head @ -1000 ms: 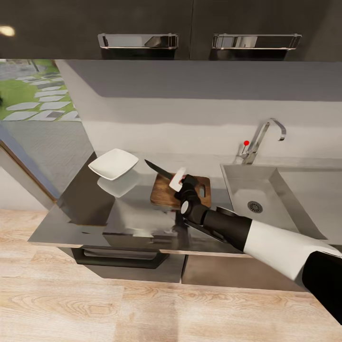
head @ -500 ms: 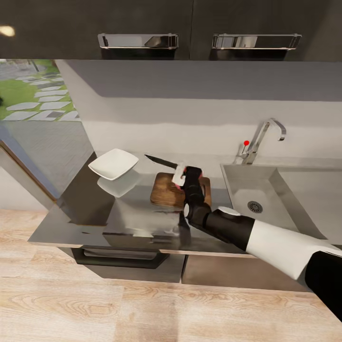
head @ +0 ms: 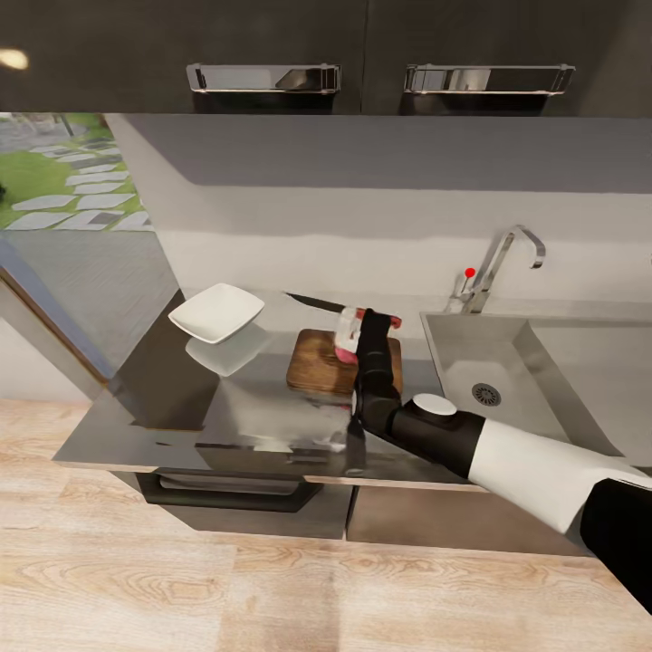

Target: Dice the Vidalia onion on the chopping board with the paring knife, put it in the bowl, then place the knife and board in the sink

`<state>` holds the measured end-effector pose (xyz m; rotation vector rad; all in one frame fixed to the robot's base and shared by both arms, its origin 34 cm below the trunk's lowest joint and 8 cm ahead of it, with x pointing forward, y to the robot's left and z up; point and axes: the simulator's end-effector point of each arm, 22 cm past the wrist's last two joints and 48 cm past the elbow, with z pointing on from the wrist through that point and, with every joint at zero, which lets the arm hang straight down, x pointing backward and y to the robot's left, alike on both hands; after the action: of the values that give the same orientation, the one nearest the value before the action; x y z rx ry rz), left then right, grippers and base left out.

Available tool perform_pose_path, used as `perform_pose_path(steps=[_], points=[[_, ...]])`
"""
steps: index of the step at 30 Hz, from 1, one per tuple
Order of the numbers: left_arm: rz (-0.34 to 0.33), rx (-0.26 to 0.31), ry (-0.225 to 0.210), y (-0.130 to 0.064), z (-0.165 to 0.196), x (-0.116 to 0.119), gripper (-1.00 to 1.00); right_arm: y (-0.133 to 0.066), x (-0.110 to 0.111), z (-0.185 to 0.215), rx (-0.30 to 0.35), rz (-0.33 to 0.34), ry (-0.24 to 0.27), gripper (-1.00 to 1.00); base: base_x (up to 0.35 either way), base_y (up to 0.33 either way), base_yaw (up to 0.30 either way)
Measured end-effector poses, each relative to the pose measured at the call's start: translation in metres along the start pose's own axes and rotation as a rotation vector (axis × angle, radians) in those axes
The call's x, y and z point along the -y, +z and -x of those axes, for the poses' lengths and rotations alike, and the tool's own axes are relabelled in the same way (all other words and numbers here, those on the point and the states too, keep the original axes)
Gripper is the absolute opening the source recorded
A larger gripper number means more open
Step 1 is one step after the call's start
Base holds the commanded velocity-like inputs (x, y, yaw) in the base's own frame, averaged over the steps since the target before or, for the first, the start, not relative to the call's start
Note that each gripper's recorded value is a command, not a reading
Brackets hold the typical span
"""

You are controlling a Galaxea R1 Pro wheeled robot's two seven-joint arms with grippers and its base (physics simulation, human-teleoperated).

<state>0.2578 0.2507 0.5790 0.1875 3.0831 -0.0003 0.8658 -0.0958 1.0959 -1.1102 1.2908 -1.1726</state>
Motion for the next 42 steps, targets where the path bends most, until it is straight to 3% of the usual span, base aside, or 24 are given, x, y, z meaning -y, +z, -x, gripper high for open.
perform_pose_path(steps=[6,14,42], points=[[0.0,-0.001,0.0,0.0,0.0,0.0,1.0,-0.004,-0.018,0.0,0.004,0.038,-0.045,-1.0,0.0,-0.048,0.0],[0.0,-0.001,0.0,0.0,0.0,0.0,1.0,-0.005,-0.051,-0.008,-0.004,0.165,-0.061,-1.0,0.0,-0.004,0.0],[0.0,-0.002,0.0,0.0,-0.001,0.0,1.0,-0.005,-0.057,-0.005,0.014,0.193,-0.051,-1.0,0.0,-0.061,0.0]])
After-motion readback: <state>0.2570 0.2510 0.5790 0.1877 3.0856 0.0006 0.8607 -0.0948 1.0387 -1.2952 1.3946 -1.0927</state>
